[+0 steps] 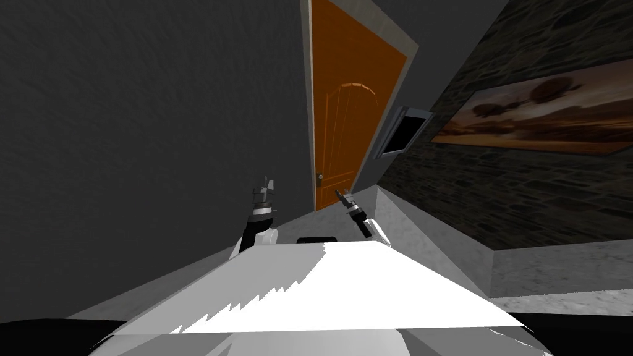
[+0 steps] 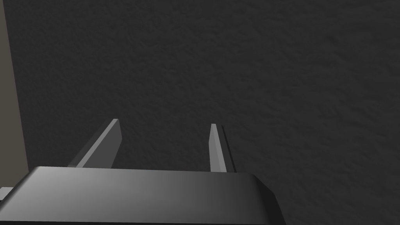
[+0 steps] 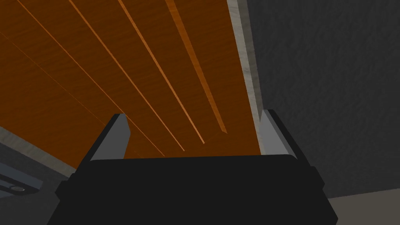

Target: Pull the door open

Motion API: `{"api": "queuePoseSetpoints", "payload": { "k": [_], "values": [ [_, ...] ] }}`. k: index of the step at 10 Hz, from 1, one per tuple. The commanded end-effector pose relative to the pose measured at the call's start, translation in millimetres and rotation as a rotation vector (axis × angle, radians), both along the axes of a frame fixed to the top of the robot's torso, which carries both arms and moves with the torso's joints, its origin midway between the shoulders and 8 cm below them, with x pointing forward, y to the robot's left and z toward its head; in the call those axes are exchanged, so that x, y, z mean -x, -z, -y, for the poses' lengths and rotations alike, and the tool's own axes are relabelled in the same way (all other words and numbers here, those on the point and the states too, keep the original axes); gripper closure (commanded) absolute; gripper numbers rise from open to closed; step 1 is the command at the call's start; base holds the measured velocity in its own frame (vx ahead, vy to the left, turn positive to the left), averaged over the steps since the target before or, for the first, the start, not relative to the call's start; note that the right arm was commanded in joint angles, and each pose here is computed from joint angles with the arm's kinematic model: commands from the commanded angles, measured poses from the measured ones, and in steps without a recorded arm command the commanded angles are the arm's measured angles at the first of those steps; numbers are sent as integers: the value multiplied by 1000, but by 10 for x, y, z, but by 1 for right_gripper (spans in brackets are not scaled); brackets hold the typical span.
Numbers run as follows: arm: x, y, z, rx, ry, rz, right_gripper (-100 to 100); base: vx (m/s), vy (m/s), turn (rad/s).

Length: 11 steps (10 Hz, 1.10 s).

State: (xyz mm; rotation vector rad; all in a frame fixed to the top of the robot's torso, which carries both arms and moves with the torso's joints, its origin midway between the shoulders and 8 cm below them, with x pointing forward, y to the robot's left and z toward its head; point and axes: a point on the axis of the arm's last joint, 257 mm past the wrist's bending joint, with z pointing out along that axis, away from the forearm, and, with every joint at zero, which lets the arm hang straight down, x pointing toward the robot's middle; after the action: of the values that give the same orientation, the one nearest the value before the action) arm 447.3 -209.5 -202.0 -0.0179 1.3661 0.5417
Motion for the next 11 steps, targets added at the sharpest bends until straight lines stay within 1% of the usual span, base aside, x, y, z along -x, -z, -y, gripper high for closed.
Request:
{"api": "queuePoseSetpoints", "payload": {
  "k": [1,2,3,4,5,6,8,10,11],
  "values": [
    [-19,152,-14,67,-3,-16,-100,146,83,-39],
    [-28,210,-18,89,-5,-22,-100,141,82,-26],
    [-42,321,-27,133,-8,-33,-100,149,68,-40],
    [-48,371,-31,152,-10,-38,-100,131,67,-24],
    [-58,470,-38,190,-15,-48,-100,128,75,-32],
    [-62,520,-41,209,-17,-53,-100,132,76,-26],
    [-72,683,-51,272,-27,-70,-100,162,90,-30],
    [-74,755,-55,299,-32,-77,-100,121,40,-17],
    [-76,838,-60,329,-38,-85,-100,114,24,-24]
  ]
}}
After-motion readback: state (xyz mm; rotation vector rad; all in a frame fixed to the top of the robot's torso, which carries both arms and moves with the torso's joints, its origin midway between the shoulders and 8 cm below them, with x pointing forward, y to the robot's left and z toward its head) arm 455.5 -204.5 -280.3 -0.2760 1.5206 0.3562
